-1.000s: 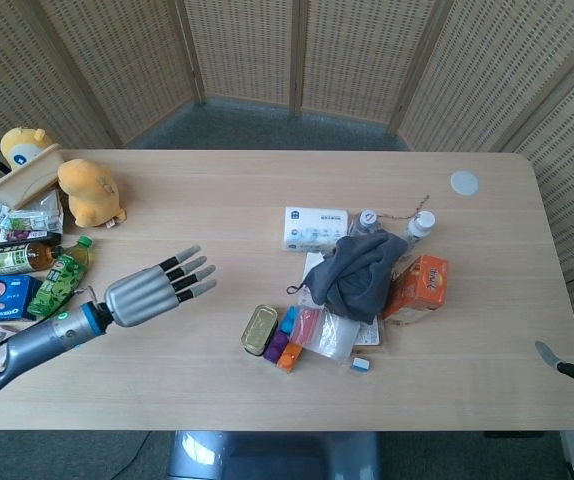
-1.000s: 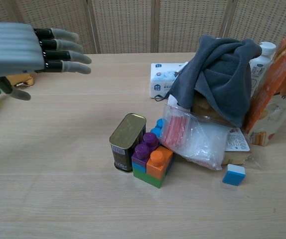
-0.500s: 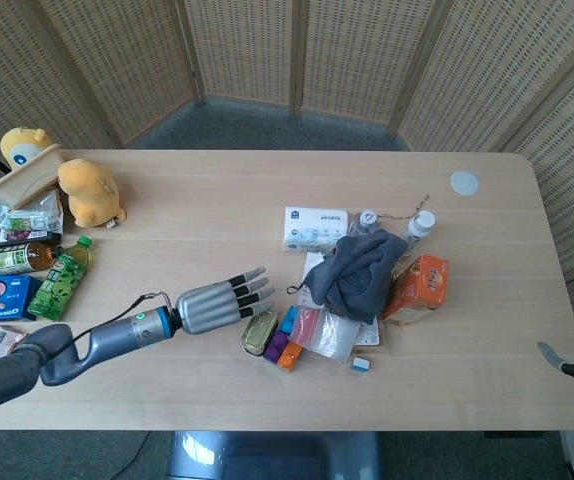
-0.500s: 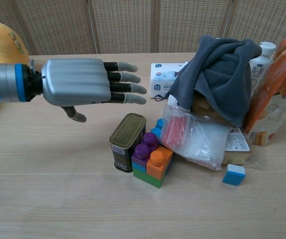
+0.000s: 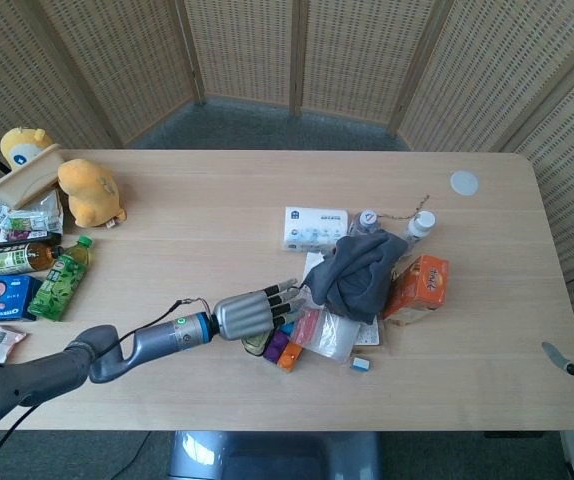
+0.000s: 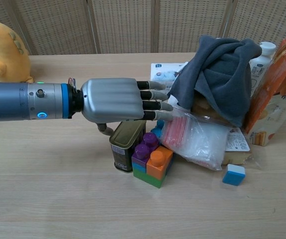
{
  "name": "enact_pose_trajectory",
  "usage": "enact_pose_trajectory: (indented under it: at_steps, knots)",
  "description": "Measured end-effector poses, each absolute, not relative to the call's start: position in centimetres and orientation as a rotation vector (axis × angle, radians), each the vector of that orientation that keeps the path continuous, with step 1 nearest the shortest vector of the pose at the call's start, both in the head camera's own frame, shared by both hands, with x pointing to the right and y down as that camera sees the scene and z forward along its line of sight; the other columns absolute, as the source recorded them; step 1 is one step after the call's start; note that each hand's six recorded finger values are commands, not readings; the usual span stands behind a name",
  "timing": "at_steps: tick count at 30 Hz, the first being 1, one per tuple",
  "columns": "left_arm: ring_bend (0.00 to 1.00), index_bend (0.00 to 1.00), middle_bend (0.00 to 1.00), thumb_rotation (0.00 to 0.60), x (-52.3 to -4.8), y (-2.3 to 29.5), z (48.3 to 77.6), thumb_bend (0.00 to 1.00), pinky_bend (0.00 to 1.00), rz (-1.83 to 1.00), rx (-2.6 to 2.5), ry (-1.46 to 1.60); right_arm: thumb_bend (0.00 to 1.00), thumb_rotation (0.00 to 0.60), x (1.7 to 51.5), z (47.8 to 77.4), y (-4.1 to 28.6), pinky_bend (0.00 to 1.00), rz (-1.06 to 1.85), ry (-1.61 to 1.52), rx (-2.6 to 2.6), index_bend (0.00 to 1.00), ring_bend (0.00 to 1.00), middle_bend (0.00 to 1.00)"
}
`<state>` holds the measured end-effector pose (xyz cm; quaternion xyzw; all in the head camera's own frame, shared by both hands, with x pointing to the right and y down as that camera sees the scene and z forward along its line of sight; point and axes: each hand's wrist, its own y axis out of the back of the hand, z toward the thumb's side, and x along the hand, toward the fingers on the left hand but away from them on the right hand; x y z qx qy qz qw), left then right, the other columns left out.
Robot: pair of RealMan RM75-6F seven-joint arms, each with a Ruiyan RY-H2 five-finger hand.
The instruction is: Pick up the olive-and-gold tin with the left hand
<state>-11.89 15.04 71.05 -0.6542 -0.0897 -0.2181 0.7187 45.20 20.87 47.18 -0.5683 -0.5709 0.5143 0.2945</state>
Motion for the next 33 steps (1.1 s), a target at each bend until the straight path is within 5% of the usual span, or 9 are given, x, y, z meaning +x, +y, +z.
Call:
enact_pose_trajectory:
  at_steps: [6, 8, 11, 15, 24, 33]
  knots:
    - [0.0, 0.03, 0.02, 0.6, -10.9, 16.2, 71.5, 0.06, 0.05, -0.448, -1.463, -0.207, 0.0, 0.6, 45.3, 47.1, 20.9, 0.0, 1.365, -1.53, -1.518, 0.0, 0.0, 0.0]
    - [0.09, 0.2, 0.19, 0.6, -10.7, 16.4, 71.4, 0.06, 0.2, -0.433, -1.465, -0.196, 0.0, 0.6, 45.3, 47.0, 20.9, 0.0, 1.365, -1.532, -1.519, 0.0, 0.0, 0.0]
    - [0.42, 0.53, 0.62, 0.6, -10.5, 16.8, 71.3, 0.06, 0.46, -0.402, -1.458, -0.185, 0.0, 0.6, 45.3, 47.0, 20.9, 0.0, 1.364, -1.534, -1.521, 0.0, 0.0, 0.0]
    - [0.64, 0.76, 0.86, 0.6, -10.7, 17.1, 71.4, 0.08, 0.62, -0.374, -1.442, -0.182, 0.0, 0.6, 45.3, 47.1, 20.9, 0.0, 1.365, -1.53, -1.524, 0.0, 0.0, 0.0]
    - [0.69, 0.82, 0.91, 0.6, -11.3, 16.9, 70.6, 0.09, 0.64, -0.354, -1.446, -0.137, 0.0, 0.6, 45.2, 47.2, 21.0, 0.0, 1.366, -1.528, -1.533, 0.0, 0.0, 0.0]
    - [0.69, 0.82, 0.92, 0.6, -12.2, 14.3, 65.8, 0.09, 0.65, -0.334, -1.431, 0.002, 0.0, 0.6, 45.0, 47.2, 21.0, 0.0, 1.366, -1.521, -1.537, 0.0, 0.0, 0.0]
